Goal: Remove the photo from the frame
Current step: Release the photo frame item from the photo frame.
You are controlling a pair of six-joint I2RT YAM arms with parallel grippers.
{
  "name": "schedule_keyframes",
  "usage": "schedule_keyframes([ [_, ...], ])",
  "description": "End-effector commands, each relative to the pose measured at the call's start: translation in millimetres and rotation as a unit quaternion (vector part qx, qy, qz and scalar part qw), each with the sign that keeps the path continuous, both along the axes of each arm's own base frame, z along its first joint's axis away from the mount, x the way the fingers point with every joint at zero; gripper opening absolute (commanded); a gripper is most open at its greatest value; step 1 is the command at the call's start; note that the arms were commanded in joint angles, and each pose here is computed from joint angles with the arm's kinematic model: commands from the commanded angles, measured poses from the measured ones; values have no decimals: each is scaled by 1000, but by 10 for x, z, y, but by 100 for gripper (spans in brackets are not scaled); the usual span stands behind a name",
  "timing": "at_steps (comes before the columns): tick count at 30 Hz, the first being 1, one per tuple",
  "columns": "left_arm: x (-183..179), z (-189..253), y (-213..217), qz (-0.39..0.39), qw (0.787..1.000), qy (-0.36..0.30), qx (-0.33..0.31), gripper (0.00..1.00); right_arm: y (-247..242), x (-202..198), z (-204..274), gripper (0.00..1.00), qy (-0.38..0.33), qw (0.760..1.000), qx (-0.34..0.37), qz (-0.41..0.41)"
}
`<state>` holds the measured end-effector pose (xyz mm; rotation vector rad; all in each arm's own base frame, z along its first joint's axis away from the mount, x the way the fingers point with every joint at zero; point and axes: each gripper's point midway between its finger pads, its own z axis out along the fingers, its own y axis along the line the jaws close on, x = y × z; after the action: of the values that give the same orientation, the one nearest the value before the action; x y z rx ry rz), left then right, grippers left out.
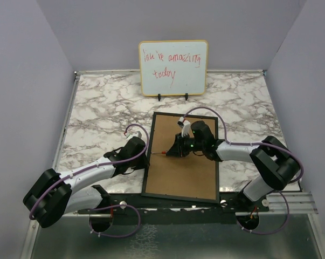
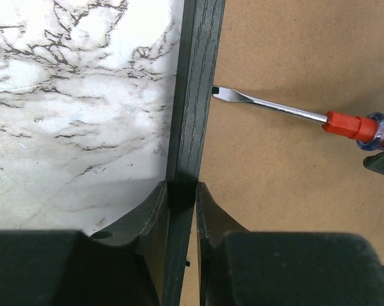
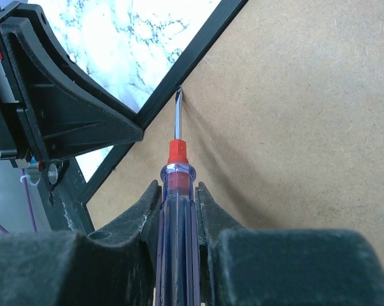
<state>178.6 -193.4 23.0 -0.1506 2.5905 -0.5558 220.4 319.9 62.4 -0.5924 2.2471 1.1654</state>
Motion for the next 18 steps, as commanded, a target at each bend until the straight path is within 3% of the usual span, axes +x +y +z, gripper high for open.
schedule_keyframes([
  [1,-349,-328,248,-21,996,67,55,0,-52,-47,-201,1,13,1000,-18,8],
  [18,-352,-299,88,-67,995,63,32,0,38,52,-166,1,30,998,-48,25],
])
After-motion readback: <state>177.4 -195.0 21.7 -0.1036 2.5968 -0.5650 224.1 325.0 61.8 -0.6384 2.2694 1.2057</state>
